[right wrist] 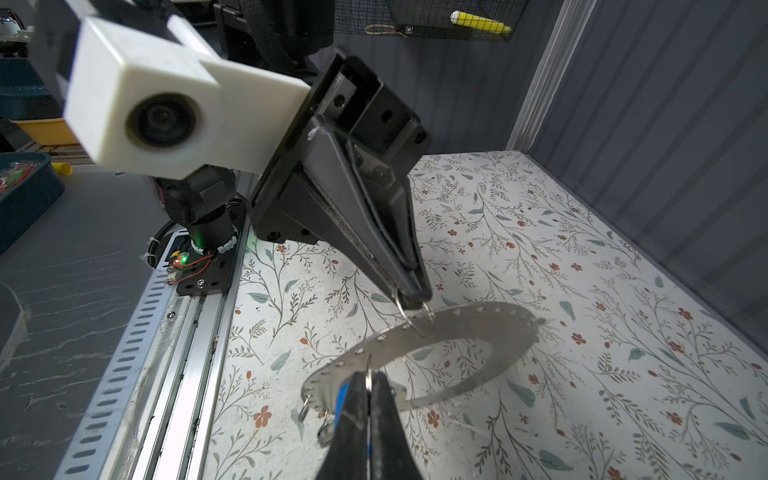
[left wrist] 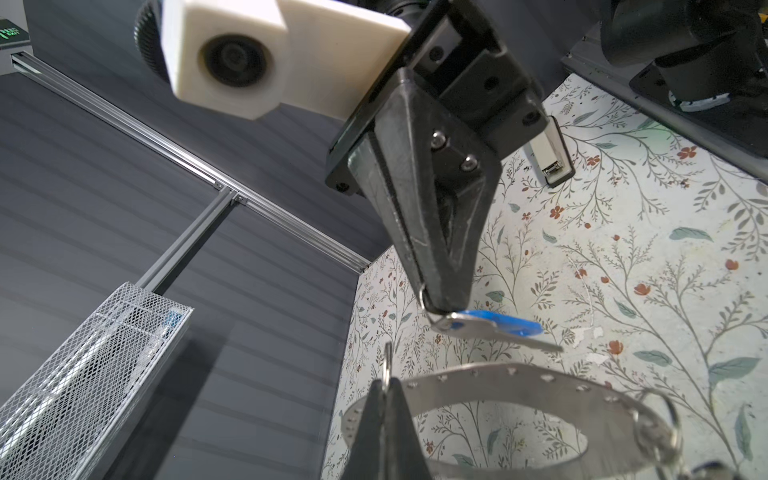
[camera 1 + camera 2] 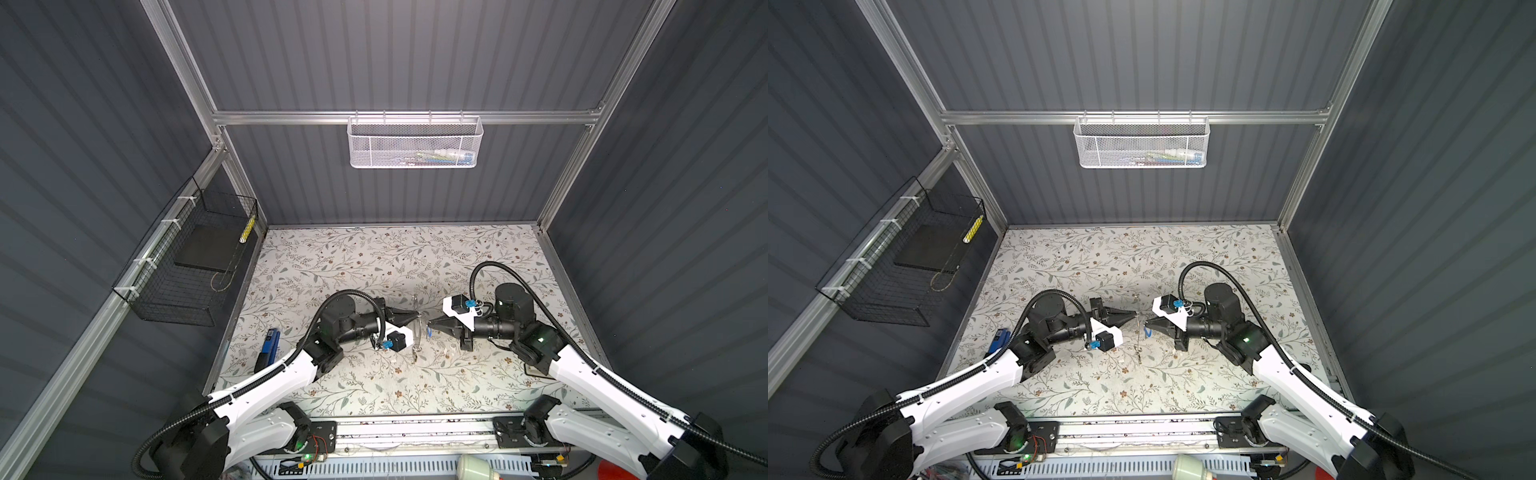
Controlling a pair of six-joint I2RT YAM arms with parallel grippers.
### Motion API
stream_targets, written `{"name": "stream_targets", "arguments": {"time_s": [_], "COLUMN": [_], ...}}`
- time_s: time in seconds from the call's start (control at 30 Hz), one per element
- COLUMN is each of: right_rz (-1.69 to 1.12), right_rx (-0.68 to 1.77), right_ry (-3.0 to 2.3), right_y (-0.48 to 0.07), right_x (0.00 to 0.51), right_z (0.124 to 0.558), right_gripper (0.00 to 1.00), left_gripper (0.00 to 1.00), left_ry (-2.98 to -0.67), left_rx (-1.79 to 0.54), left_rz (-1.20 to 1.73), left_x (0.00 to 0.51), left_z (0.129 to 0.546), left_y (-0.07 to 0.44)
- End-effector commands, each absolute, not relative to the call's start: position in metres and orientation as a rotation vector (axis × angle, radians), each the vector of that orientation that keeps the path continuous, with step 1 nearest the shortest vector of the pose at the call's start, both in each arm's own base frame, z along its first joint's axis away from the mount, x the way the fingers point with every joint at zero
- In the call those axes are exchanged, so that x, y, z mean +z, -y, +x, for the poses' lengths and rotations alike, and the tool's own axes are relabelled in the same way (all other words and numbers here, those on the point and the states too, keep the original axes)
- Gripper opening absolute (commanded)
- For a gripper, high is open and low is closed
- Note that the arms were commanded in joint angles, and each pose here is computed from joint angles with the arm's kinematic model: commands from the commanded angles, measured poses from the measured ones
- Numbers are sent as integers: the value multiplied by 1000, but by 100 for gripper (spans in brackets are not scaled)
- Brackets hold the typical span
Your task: Put the keys on the keyring
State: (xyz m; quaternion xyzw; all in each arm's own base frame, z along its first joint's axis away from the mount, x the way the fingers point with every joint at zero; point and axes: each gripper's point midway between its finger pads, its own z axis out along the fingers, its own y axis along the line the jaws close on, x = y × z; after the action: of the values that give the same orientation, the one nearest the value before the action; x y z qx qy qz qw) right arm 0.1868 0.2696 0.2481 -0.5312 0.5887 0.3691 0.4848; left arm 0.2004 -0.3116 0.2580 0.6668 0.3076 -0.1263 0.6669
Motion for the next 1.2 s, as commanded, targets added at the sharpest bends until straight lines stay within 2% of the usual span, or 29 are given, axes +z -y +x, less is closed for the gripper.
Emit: {"name": "stream_targets", "arguments": {"time_s": [0.0, 1.17], "right_rz": [-1279, -1156], "right_rx": [924, 1064], "right_ry": [-1401, -1592], "right_y": [-272, -276], "right_x": [255, 252], "right_z": [185, 206], "right_gripper": [0, 0], "left_gripper": [0, 0], "left_ry": [-635, -538], "left_rx": [-249, -177], "left_rz": [1475, 1578], "left_x": [281, 275], "left_z": [198, 182], "left_y": [312, 315]}}
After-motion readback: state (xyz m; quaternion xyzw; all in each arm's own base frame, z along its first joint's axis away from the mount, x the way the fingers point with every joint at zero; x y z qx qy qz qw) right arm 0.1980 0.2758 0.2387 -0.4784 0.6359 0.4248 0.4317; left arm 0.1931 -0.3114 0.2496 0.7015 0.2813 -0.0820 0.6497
